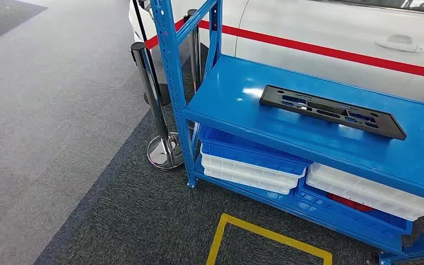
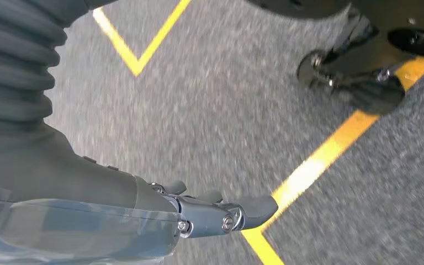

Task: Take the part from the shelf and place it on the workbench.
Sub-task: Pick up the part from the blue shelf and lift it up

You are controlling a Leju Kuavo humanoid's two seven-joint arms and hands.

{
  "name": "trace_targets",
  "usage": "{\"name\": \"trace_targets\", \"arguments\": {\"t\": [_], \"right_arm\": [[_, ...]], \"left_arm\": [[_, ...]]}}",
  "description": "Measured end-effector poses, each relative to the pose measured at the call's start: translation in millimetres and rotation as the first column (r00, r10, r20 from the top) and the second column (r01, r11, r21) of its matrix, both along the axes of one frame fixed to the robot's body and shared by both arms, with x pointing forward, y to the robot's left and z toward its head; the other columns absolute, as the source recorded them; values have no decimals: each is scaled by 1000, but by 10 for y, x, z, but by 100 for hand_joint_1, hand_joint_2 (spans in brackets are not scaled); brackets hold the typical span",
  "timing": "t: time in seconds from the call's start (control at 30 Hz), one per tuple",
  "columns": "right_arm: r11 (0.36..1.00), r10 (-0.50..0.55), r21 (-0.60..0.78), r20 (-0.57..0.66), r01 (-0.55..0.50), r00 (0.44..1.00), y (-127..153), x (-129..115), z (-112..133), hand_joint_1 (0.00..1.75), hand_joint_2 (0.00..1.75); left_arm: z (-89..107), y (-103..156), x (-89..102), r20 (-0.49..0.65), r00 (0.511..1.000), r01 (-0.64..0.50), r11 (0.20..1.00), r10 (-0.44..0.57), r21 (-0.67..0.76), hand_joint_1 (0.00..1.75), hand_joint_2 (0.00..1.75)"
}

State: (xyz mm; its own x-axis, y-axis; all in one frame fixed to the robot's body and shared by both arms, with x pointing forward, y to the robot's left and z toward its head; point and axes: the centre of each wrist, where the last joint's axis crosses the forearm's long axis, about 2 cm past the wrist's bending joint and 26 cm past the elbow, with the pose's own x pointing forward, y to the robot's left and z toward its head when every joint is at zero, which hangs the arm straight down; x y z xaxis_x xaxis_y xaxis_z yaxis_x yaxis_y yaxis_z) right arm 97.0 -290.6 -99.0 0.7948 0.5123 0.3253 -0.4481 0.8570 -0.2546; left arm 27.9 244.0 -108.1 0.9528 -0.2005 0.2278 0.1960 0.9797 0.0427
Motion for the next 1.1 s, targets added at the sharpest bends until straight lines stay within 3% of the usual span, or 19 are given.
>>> {"name": "trace_targets", "arguments": {"t": [0.23,0.43,0.83,1.1], "right_arm": [[981,162,-116,48,-155,986,-65,263,64,0,0],[925,311,-257,96,-279,945,-169,583,165,0,0],[733,571,-541,160,-412,805,-393,1256,465,0,0],[572,709,-722,197,-390,677,-556,1840,832,0,0]], "left_arm": [[14,-133,51,-3,997,77,996,-77,33,0,0],[25,-222,88,-9,989,149,986,-149,76,0,0],[41,-313,152,-17,962,271,945,-273,183,0,0],[58,-352,232,-9,938,336,904,-346,263,0,0]]}}
